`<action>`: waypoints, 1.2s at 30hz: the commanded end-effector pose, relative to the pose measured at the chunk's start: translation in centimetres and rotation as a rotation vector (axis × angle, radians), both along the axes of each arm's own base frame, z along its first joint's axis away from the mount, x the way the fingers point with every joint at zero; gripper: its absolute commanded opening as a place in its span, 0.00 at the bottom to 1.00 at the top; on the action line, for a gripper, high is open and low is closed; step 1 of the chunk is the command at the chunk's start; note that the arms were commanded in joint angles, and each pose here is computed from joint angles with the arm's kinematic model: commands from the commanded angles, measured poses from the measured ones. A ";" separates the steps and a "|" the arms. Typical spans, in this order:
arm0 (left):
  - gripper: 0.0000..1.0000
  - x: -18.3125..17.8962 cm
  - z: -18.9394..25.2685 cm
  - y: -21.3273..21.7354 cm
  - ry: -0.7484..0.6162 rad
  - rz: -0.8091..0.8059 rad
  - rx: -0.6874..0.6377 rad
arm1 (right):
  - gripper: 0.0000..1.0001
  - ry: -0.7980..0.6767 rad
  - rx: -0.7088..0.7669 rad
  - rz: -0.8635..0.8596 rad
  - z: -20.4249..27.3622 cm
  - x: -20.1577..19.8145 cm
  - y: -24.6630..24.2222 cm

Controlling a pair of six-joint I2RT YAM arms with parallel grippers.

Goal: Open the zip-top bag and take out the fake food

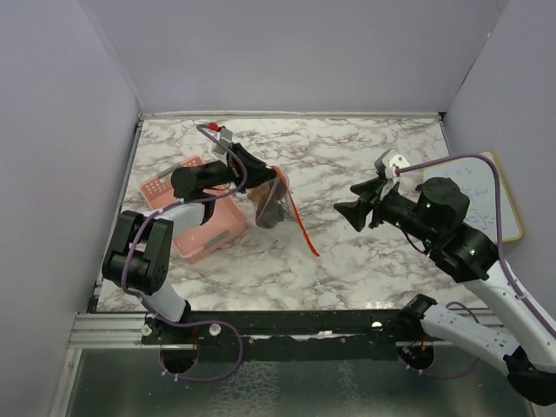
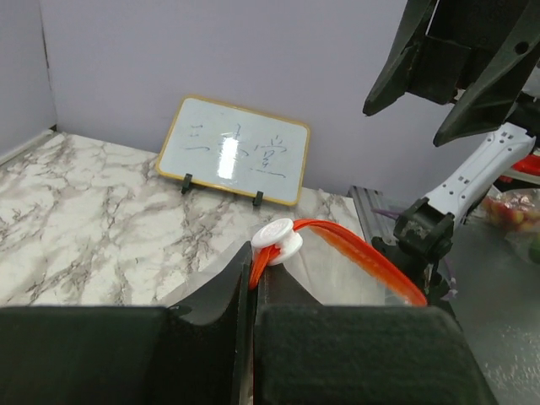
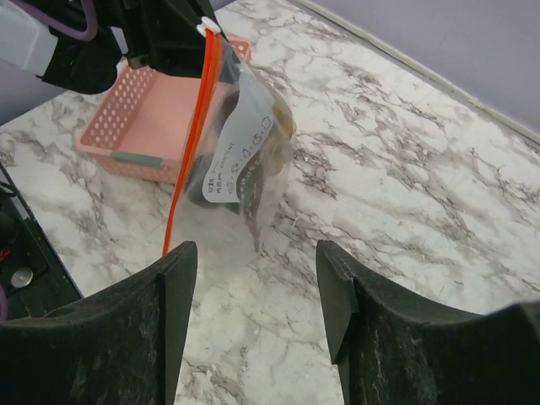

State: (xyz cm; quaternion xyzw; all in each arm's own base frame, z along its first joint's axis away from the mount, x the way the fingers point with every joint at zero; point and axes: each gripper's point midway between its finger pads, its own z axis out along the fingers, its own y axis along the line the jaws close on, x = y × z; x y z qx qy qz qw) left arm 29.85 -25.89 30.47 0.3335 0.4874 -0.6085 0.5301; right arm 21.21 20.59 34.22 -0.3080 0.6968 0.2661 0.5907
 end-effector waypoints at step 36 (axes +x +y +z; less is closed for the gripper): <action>0.00 -1.7 -5.1 -5.8 -0.209 -0.066 0.755 | 0.28 -0.079 0.007 0.148 -3.5 5.2 7.0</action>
